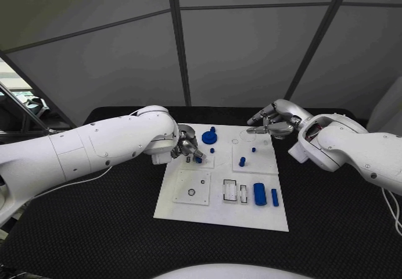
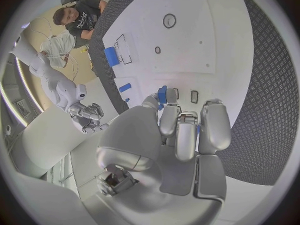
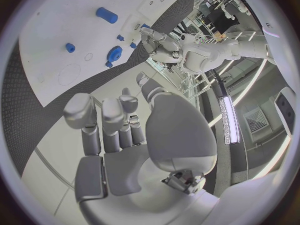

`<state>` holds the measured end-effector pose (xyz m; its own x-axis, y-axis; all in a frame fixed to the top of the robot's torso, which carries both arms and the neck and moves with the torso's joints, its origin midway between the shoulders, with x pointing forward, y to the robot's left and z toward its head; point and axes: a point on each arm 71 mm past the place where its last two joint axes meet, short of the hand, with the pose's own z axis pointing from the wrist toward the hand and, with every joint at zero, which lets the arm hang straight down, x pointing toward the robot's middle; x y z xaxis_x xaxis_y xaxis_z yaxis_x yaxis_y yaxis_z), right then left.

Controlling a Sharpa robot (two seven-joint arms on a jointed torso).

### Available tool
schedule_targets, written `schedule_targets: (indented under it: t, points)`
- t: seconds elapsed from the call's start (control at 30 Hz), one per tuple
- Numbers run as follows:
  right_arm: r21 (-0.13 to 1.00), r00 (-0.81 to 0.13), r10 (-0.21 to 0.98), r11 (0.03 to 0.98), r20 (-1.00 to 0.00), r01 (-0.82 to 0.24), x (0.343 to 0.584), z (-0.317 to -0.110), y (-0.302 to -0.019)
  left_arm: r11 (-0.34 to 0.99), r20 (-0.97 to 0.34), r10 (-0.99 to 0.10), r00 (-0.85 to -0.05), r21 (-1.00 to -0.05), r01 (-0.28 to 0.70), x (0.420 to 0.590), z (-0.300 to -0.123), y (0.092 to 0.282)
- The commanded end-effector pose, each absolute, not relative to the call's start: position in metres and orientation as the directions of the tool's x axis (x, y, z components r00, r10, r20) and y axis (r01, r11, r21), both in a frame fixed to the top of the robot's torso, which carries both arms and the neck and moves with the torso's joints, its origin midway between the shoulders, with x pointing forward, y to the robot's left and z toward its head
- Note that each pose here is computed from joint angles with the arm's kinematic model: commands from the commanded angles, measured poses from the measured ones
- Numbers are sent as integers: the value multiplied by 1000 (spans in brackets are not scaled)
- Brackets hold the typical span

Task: Assemble the parts on the task board

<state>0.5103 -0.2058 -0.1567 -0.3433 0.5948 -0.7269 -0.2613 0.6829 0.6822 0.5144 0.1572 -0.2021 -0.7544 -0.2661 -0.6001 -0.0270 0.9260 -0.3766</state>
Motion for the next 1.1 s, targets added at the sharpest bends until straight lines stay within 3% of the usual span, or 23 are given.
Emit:
schedule_targets:
  t: [0.03,0.63,1.1]
  points:
    - [678,-349,586,685,-731,-268,511,-156,-205,932,-675,-271,-686,-361,-13,515,-196,159]
    - [671,-346,581,689,-737,-274,510,-155,-206,960,-759,-211,-615,-279,15,515,-199,161]
    - [671,-351,578,688,-737,-276,510,-156,-204,970,-759,-167,-629,-241,35,516,-205,155]
